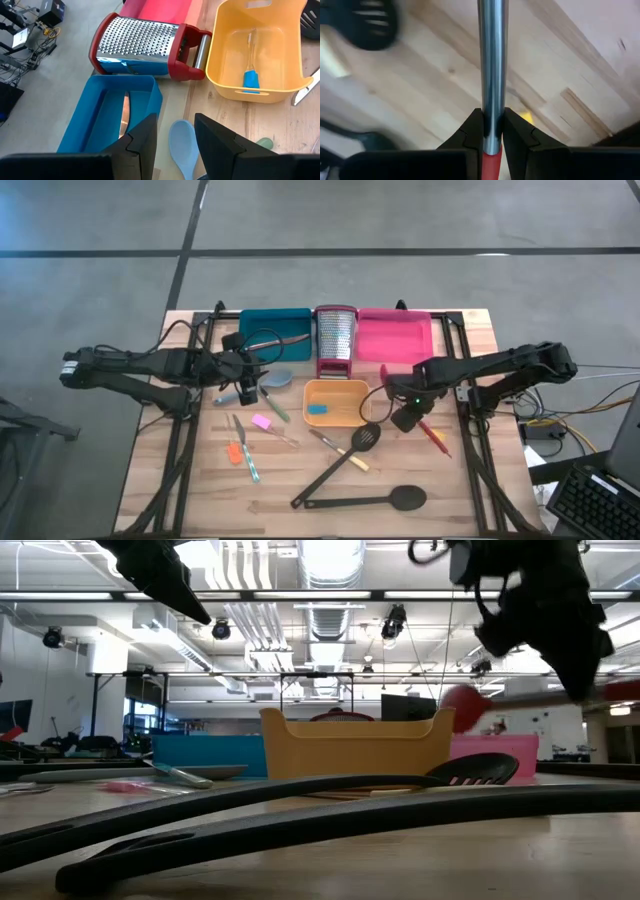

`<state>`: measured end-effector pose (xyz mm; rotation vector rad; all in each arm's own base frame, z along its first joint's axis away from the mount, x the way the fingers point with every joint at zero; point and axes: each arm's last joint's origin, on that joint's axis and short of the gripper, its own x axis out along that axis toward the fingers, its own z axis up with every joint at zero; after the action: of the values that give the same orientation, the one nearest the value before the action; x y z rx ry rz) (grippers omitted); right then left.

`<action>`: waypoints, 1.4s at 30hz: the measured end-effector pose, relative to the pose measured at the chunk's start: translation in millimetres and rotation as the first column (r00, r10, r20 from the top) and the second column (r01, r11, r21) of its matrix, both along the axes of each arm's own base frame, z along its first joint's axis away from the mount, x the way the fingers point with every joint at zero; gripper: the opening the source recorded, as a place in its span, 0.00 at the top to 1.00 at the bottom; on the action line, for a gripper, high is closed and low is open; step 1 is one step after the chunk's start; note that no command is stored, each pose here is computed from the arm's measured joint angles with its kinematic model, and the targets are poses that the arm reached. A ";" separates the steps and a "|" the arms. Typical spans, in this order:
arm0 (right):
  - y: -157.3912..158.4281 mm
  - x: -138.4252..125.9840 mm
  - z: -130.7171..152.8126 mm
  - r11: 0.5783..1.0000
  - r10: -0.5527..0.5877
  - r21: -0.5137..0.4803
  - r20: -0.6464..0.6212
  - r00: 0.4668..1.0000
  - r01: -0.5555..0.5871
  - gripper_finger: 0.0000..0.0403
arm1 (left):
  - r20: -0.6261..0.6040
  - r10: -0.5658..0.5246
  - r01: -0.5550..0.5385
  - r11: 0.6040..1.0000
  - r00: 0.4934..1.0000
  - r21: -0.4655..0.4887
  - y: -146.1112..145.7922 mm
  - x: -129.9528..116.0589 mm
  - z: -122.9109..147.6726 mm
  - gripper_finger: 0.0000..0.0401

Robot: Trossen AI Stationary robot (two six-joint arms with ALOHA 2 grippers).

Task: Pick & Place Kitchen Items
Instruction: Put the pink serving spoon into the pink bin

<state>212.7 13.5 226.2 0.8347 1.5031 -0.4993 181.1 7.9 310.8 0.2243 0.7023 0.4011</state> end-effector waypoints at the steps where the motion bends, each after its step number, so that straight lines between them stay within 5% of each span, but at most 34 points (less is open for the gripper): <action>1: 0.7 2.2 5.5 1.000 0.012 -0.010 0.017 1.000 -0.012 0.91 | 0.000 0.000 0.000 1.000 1.000 0.000 0.0 0.0 0.0 0.66; 6: -1.3 8.8 38.5 0.987 0.080 -0.147 0.069 0.994 -0.069 0.91 | 0.000 0.000 0.000 1.000 1.000 0.000 0.0 0.0 0.0 0.66; 11: -10.3 13.7 72.0 0.921 0.182 -0.368 0.112 0.977 -0.129 0.91 | 0.001 0.000 0.000 1.000 1.000 0.000 0.0 0.0 0.1 0.66; 19: -35.2 15.3 107.5 0.698 0.282 -0.693 0.036 0.959 -0.180 0.91 | 0.002 0.000 0.000 1.000 1.000 0.000 0.0 0.1 0.1 0.66; 26: -62.2 11.6 115.2 0.552 0.225 -0.811 -0.080 0.971 -0.194 0.91 | 0.004 -0.002 0.002 1.000 1.000 0.002 0.0 0.3 0.4 0.66; 33: -90.5 10.5 104.8 0.563 0.147 -0.794 -0.176 0.973 -0.228 0.91 | 0.013 -0.011 0.011 1.000 1.000 0.013 0.0 1.2 1.5 0.66; 42: -121.9 18.9 73.8 0.668 0.129 -0.650 -0.377 0.917 -0.361 0.91 | 0.017 -0.014 0.013 1.000 1.000 0.016 -0.1 1.5 2.0 0.66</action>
<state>231.5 -108.5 300.1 -0.0787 1.4882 -0.9550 182.7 7.8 312.8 0.2399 0.6809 0.3953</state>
